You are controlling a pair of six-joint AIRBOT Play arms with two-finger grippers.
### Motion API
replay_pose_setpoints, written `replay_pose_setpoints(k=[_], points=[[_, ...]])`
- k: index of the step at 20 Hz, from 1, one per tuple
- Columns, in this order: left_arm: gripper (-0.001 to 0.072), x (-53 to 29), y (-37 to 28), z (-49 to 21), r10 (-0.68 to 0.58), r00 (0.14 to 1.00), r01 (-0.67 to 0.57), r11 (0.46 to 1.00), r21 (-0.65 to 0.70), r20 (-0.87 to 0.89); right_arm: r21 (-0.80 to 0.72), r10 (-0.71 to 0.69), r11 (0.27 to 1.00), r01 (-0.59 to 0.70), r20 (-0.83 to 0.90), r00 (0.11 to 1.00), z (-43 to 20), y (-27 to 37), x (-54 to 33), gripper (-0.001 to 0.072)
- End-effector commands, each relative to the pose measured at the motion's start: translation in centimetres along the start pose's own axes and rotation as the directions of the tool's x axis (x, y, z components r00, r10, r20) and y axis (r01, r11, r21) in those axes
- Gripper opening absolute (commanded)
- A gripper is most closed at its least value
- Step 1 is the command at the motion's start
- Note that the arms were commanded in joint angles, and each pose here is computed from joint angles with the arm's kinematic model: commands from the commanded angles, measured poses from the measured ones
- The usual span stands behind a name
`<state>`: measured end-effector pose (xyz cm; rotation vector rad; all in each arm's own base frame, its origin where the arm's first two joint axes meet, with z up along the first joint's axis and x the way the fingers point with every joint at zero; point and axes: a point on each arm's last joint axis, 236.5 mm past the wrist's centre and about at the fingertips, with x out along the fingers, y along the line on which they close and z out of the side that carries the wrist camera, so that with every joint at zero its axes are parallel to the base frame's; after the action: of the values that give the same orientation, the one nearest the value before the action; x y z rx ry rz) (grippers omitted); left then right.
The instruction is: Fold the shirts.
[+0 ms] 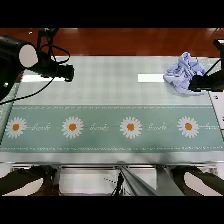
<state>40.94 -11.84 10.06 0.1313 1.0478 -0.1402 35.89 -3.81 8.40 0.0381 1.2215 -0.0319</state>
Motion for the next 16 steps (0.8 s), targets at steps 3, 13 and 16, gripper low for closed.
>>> replay_pose_setpoints(k=[3, 13, 16], points=[[0.0716, 0.0, 0.0, 0.0, 0.000, 1.000, 0.000, 1.000, 0.001, -0.001, 0.002, 0.006, 1.000, -0.006, 0.011, 1.000, 0.3, 0.2, 0.0, 0.0611], [0.0715, 0.4, -0.3, 1.6, -0.011, 0.998, 0.010, 1.000, 0.006, 0.064, 0.099, -0.181, 0.983, 0.151, 0.512, 0.840, 13.6, -4.5, -0.7, 0.0593], [0.0715, 0.4, -0.3, 1.7, -0.011, 0.998, 0.011, 1.000, 0.006, 0.065, 0.163, -0.198, 0.978, 0.131, 0.528, 0.826, 15.7, -5.3, 4.0, 0.0596]])
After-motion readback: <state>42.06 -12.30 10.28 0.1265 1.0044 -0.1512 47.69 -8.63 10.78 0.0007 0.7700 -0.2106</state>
